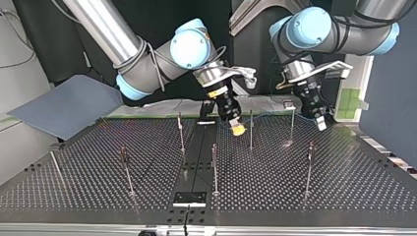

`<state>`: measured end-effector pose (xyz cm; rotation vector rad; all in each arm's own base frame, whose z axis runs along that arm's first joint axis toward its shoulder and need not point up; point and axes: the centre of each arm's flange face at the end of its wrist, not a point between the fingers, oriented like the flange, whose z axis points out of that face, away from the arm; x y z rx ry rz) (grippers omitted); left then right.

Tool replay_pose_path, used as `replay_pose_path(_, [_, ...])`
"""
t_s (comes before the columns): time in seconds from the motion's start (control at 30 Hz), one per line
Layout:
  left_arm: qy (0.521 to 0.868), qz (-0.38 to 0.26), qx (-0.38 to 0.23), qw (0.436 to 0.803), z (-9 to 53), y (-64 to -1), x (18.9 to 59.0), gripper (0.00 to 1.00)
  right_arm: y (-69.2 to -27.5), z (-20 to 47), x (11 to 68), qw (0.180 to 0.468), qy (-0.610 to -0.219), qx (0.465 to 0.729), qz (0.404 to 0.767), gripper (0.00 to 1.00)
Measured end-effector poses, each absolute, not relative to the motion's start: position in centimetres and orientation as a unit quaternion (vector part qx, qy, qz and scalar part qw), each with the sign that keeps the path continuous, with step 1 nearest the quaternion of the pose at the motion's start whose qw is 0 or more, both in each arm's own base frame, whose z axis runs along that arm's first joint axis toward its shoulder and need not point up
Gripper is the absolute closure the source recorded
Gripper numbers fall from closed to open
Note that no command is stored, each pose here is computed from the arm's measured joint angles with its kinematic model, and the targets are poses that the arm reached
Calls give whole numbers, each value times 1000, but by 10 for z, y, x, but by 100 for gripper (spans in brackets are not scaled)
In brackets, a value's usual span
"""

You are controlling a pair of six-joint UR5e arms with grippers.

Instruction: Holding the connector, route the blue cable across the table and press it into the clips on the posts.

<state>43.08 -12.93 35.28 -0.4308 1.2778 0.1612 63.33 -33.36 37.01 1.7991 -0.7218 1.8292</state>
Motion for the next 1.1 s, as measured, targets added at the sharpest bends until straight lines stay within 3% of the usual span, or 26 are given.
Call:
replay_pose_path(0.7, [592,79,-203,776,358,-102,466,100,-351,421,666,227,-263,621,702,100])
replay_pose_path(1.1, [576,91,-203,786,364,-60,492,100,-362,440,687,232,-254,599,723,100])
